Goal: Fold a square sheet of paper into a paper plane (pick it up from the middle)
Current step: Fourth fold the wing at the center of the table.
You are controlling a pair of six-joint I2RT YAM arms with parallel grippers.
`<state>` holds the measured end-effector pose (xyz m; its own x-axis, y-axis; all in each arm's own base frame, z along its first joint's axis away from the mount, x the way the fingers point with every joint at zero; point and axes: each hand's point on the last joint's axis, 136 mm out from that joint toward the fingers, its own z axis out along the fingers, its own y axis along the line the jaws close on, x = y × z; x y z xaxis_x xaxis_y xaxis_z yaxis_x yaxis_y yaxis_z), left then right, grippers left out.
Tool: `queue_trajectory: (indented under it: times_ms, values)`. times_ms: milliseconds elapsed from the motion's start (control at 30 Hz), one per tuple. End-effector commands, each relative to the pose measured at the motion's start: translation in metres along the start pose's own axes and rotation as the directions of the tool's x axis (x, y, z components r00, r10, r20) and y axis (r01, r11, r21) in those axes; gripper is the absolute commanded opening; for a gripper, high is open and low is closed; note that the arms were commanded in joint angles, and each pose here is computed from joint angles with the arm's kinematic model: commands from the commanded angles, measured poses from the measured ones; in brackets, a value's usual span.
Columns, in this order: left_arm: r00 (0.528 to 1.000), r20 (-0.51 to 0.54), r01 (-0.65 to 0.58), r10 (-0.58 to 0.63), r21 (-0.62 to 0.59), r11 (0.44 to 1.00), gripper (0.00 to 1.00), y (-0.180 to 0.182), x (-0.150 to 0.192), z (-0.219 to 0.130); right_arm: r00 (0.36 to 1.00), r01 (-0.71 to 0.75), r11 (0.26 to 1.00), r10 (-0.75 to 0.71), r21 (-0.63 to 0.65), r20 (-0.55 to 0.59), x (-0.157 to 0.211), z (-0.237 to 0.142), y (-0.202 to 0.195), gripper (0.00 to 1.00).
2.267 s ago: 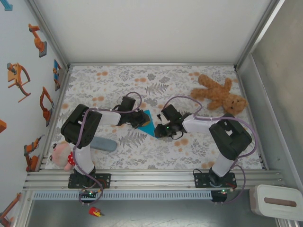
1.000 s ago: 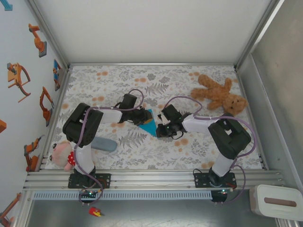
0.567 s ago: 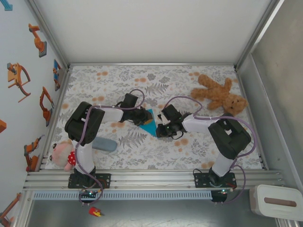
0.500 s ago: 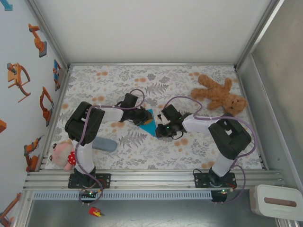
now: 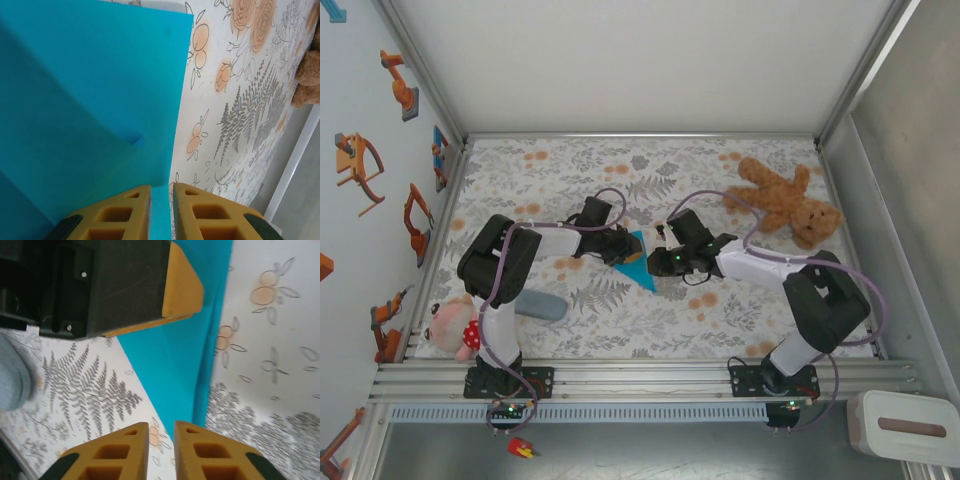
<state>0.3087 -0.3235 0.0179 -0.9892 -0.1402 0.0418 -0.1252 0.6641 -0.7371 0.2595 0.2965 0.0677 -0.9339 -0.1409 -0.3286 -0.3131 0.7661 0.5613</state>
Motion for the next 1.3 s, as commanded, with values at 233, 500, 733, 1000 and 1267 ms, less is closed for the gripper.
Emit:
queue_trajectory:
  times_ms: [233,500,733,1000,1267]
  values:
    - [0.998,-0.04,0.046,-0.051,-0.109,0.993,0.18,0.032,0.012,0.01,0.997,0.016,0.996,-0.022,-0.086,-0.071,-0.003,0.032,0.009,0.11]
    - [0.996,-0.045,0.076,-0.083,-0.143,0.987,0.18,0.039,0.013,0.012,0.991,-0.008,1.0,0.004,-0.028,-0.133,0.014,0.044,-0.01,0.1]
    - [0.992,-0.044,0.109,-0.122,-0.222,0.969,0.18,0.051,0.013,0.013,0.985,-0.024,1.0,0.026,0.012,-0.169,0.029,0.045,-0.024,0.1]
    - [0.986,-0.028,0.143,-0.162,-0.334,0.932,0.16,0.071,0.014,0.008,0.982,-0.036,0.998,0.043,0.043,-0.182,0.044,0.038,-0.033,0.09]
    - [0.982,-0.031,0.159,-0.185,-0.382,0.91,0.16,0.082,0.016,0.009,0.979,-0.057,0.998,0.064,0.039,-0.193,0.059,0.03,-0.036,0.09]
